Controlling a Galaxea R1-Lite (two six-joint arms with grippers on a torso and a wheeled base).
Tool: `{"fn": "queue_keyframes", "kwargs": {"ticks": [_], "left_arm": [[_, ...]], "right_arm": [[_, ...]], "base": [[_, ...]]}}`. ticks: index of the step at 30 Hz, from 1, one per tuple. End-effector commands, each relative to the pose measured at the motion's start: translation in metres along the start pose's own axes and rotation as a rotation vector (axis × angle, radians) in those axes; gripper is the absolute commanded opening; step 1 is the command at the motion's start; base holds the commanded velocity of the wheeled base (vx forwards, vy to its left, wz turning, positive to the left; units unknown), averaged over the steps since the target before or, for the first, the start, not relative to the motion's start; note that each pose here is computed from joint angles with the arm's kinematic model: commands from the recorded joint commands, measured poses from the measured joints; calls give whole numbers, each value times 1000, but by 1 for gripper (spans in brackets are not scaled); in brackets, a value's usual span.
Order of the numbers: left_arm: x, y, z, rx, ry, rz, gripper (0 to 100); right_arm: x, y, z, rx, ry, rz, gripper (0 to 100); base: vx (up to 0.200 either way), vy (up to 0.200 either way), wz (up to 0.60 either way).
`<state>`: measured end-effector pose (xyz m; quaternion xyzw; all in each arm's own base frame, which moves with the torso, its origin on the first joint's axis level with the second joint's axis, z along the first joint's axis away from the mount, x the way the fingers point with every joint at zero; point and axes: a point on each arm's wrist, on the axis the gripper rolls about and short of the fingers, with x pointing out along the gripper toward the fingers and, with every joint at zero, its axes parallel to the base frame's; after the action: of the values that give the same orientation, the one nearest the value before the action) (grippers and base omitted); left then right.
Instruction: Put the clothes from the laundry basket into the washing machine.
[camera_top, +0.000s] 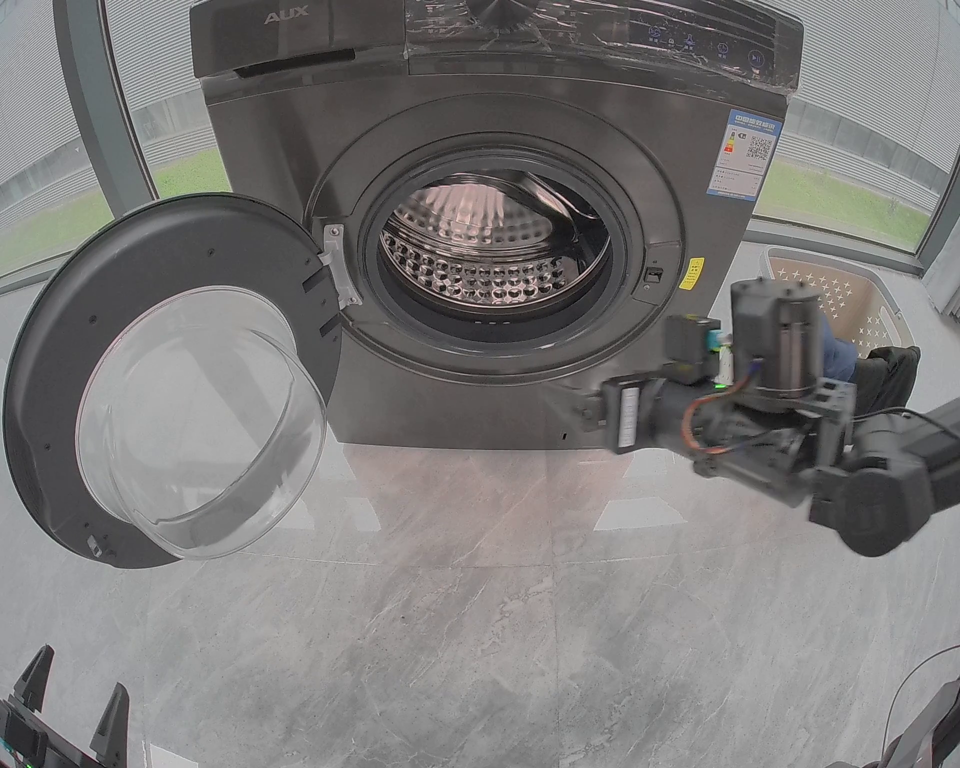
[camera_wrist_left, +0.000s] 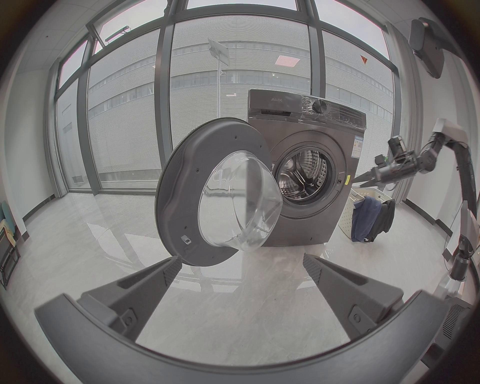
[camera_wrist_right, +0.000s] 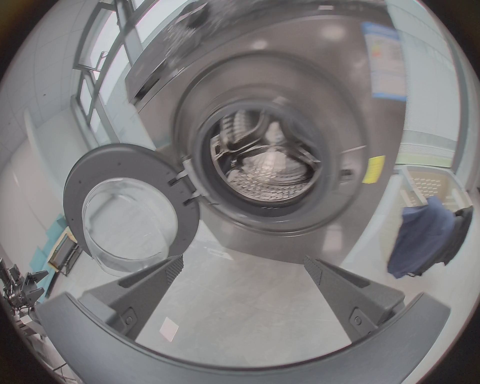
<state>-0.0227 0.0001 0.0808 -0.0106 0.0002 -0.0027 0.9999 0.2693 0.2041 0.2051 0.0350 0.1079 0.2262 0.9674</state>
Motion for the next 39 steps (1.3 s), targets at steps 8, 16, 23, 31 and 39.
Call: {"fn": "queue_keyframes", "kwargs": {"ticks": [8,16,23,31,39], "left_arm": [[0,0,-4,4,4,-4,100],[0,0,-4,0,4,-4,100],[0,0,-4,1,4,-5,100],[0,0,-4,-2,4,-4,100],[0,0,-4,3,4,-4,100]], "right_arm": [[-262,-90,-73,-37,-263,-425,100],[-288,-88,-120,-56,-297,-479,100],[-312,-78,-157,-52,-261,-456,100],[-321,-72,-188,-66,-221,-452,100],[-321,-72,-187,-83,-220,-443,100]], "base": [[0,0,0],[0,0,0],[0,0,0],[0,0,0],[0,0,0]]}}
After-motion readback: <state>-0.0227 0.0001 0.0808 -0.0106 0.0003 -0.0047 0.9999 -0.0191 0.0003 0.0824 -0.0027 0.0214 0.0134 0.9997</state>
